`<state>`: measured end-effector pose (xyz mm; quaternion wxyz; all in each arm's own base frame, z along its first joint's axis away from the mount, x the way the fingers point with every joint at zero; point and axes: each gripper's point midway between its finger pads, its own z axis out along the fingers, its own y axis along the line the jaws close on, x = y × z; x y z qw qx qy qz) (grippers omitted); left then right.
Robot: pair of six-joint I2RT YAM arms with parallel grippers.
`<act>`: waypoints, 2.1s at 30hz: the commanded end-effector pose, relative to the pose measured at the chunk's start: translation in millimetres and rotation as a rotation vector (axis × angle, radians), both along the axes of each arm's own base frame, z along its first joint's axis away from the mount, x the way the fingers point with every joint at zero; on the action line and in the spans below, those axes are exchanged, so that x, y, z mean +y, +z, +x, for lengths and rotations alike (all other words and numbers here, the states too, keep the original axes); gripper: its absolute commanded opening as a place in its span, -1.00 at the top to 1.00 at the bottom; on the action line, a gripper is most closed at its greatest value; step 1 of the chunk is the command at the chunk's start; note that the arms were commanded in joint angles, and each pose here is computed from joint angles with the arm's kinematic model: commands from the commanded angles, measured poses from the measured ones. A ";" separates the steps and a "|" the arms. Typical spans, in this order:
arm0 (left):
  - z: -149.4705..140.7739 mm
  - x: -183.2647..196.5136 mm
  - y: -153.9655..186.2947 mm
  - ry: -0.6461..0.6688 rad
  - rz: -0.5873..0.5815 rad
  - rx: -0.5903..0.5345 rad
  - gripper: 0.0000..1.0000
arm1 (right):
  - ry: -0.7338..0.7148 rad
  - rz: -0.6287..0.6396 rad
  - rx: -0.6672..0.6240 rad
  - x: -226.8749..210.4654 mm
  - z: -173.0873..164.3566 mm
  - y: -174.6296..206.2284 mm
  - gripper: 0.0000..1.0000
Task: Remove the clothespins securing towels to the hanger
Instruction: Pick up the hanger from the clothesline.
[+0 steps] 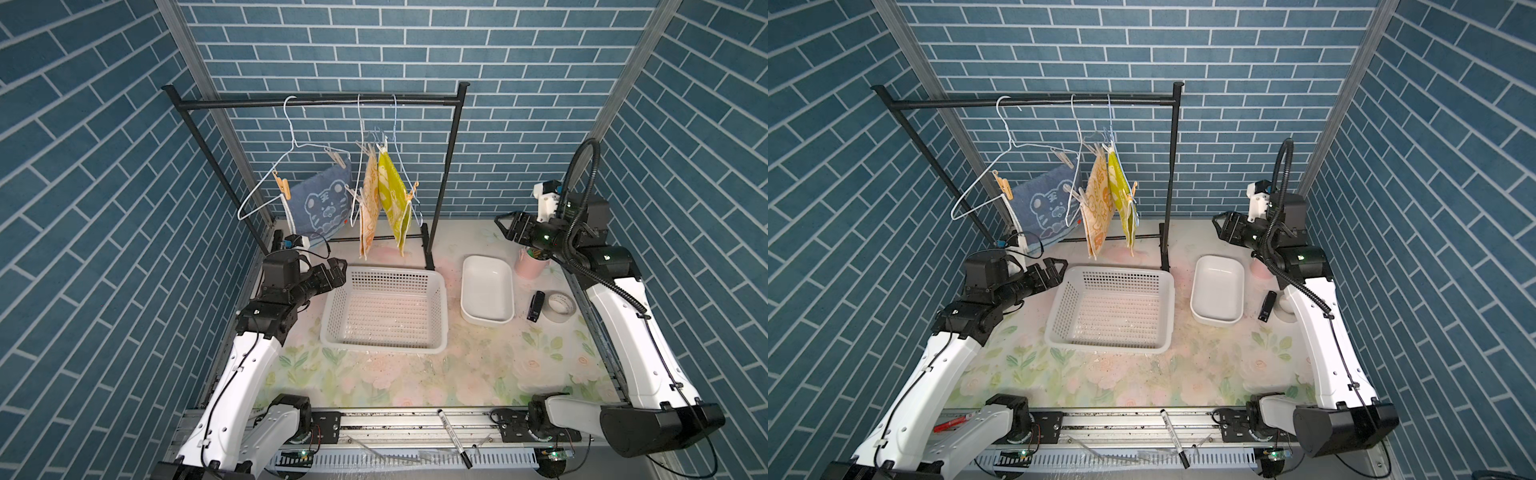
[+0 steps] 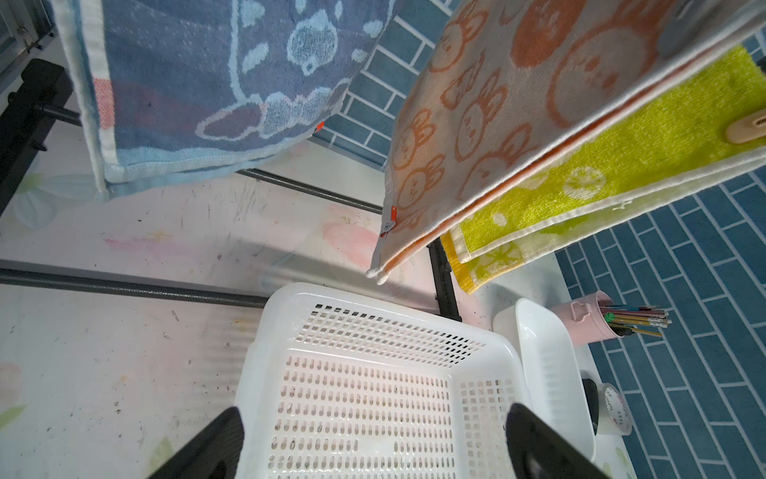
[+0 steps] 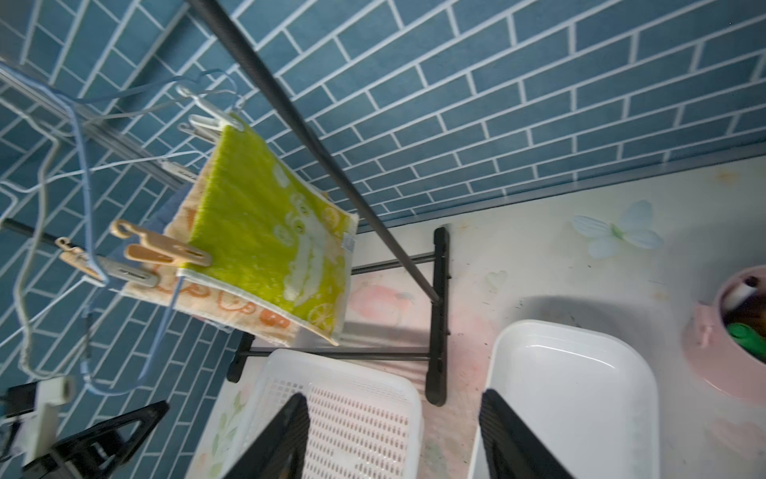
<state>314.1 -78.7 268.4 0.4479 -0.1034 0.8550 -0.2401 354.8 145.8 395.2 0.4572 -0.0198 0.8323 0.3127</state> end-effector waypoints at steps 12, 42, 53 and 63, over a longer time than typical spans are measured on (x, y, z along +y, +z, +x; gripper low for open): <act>1.4 -0.3 -18.8 0.009 -0.020 0.045 -0.99 | 0.228 -0.068 0.003 119.9 -11.6 33.1 -0.22; 2.9 4.9 -25.9 0.031 0.009 0.065 -0.99 | 0.233 -0.373 -0.058 176.8 9.0 10.5 0.76; 0.5 8.6 -23.7 0.038 0.037 0.067 -0.99 | 0.244 -0.358 -0.170 185.1 17.5 29.8 1.00; -2.2 10.0 -17.7 0.038 0.047 0.055 -0.99 | 0.208 -0.365 -0.289 171.7 14.5 59.0 1.00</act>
